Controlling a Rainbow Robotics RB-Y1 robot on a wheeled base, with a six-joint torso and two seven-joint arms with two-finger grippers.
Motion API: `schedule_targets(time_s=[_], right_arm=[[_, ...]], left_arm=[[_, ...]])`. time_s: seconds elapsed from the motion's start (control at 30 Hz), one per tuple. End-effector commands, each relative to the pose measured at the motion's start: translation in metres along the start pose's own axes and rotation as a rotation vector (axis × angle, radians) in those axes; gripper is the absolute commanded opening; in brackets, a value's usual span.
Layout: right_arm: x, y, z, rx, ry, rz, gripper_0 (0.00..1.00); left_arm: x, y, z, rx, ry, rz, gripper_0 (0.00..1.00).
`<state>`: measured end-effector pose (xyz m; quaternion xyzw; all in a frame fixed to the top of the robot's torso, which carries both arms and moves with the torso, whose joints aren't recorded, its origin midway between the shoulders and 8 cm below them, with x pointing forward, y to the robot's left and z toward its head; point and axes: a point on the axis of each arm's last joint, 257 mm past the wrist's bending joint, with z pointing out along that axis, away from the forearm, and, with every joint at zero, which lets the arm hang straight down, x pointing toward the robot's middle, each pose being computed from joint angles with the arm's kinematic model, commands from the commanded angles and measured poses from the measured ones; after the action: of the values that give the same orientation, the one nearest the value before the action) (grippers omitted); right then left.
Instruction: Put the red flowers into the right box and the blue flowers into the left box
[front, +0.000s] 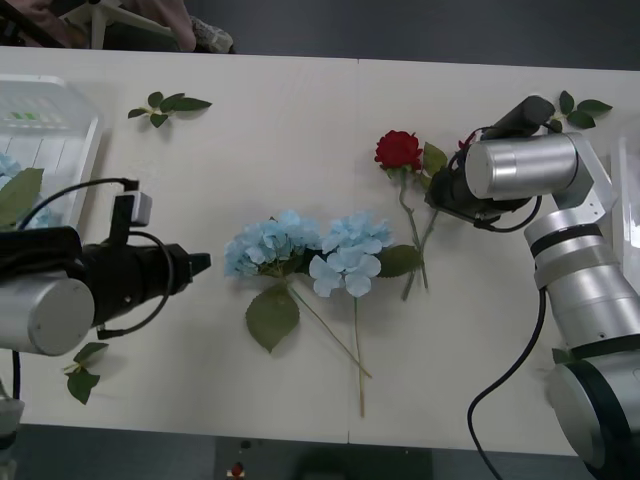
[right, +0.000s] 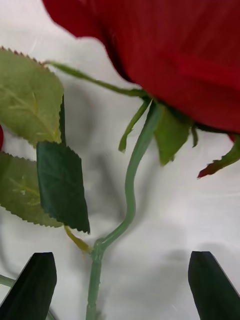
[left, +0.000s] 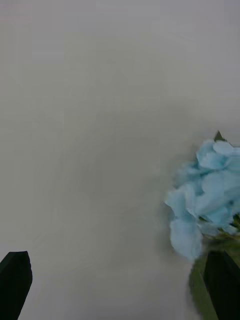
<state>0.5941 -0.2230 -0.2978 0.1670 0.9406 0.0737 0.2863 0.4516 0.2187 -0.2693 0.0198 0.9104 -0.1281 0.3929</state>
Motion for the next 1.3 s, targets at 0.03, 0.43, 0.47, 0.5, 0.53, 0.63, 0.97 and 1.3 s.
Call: schedule_targets(time_s=[0.03,0.43,0.47,0.5,0.53,0.63,0.97,1.3], right_arm=[[-0.016,0.0,-0.007,0.008,-0.041,0.05,0.76],[-0.01,-0.001,-0.002,0.032,-0.042,0.034,0.76],[-0.009,0.0,-0.001,0.032,-0.039,0.033,0.77],[-0.009,0.0,-0.001,0.032,-0.039,0.033,0.77],[-0.009,0.0,-0.001,0.033,-0.04,0.032,0.77],[-0.008,-0.002,0.0,0.041,-0.04,0.03,0.72],[-0.005,-0.002,0.002,0.049,-0.036,0.02,0.27],[-0.004,-0.002,0.002,0.05,-0.035,0.021,0.0]], left_arm=[[0.017,-0.035,-0.001,0.024,-0.001,-0.082,1.0],[0.043,-0.113,0.014,0.069,0.073,-0.182,1.0],[0.041,-0.115,0.015,0.065,0.08,-0.183,1.0],[0.041,-0.117,0.016,0.062,0.093,-0.186,1.0],[0.039,-0.121,0.018,0.06,0.104,-0.184,1.0],[0.033,-0.128,0.027,0.054,0.126,-0.185,1.0],[0.025,-0.124,0.059,0.03,0.147,-0.185,1.0],[0.025,-0.131,0.083,0.006,0.186,-0.143,1.0]])
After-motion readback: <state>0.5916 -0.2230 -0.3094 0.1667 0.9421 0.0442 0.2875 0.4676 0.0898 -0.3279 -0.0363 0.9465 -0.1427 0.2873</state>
